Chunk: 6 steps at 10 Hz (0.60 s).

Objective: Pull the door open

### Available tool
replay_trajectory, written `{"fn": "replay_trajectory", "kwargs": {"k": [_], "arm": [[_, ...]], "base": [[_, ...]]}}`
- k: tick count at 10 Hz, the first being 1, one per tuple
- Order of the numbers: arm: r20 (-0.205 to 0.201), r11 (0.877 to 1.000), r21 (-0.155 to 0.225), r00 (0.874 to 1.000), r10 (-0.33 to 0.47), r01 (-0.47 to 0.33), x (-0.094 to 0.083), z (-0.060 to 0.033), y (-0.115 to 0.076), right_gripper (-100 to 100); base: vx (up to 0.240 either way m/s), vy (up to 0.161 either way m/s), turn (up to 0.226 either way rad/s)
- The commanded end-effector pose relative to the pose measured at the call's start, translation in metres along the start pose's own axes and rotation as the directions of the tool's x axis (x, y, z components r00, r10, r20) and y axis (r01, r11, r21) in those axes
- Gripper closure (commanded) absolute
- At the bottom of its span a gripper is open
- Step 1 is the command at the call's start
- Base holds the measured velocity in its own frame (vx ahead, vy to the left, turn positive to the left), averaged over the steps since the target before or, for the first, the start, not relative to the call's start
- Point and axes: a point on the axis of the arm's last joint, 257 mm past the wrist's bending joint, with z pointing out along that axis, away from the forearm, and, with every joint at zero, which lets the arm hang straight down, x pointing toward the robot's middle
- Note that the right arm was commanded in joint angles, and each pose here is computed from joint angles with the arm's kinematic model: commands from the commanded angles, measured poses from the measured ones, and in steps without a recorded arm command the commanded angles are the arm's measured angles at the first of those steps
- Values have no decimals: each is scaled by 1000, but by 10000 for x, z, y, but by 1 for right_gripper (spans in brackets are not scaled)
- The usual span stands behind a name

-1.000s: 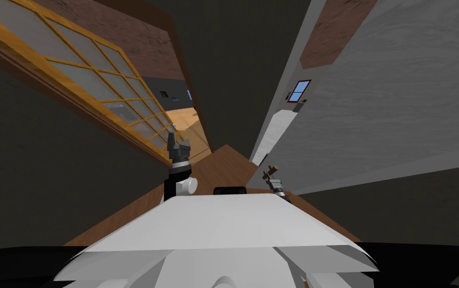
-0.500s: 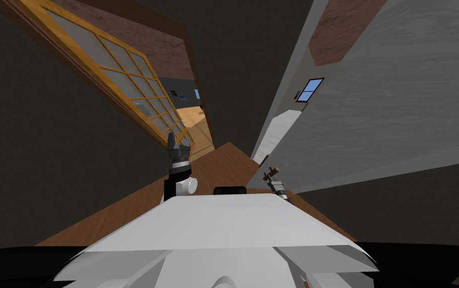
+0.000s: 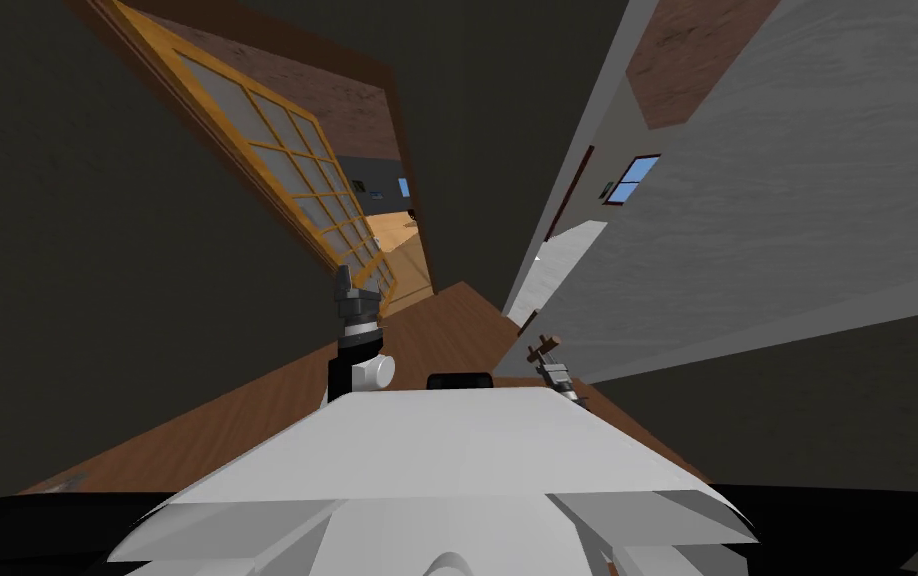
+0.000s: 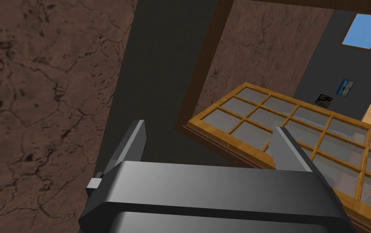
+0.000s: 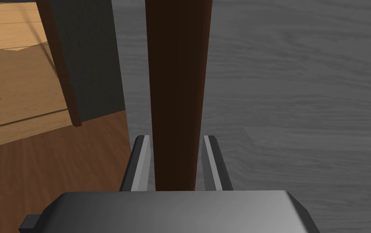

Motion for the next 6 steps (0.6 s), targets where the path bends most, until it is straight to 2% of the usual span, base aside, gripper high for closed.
{"fn": "replay_trajectory", "kwargs": {"k": [1, 6], "arm": [[3, 1000, 7, 1000, 1, -1, -12, -26, -5, 100], [4, 999, 33, 1000, 1, -2, -10, -77, 10, 100]], "base": [[-162, -40, 106], [-199, -53, 136]]}}
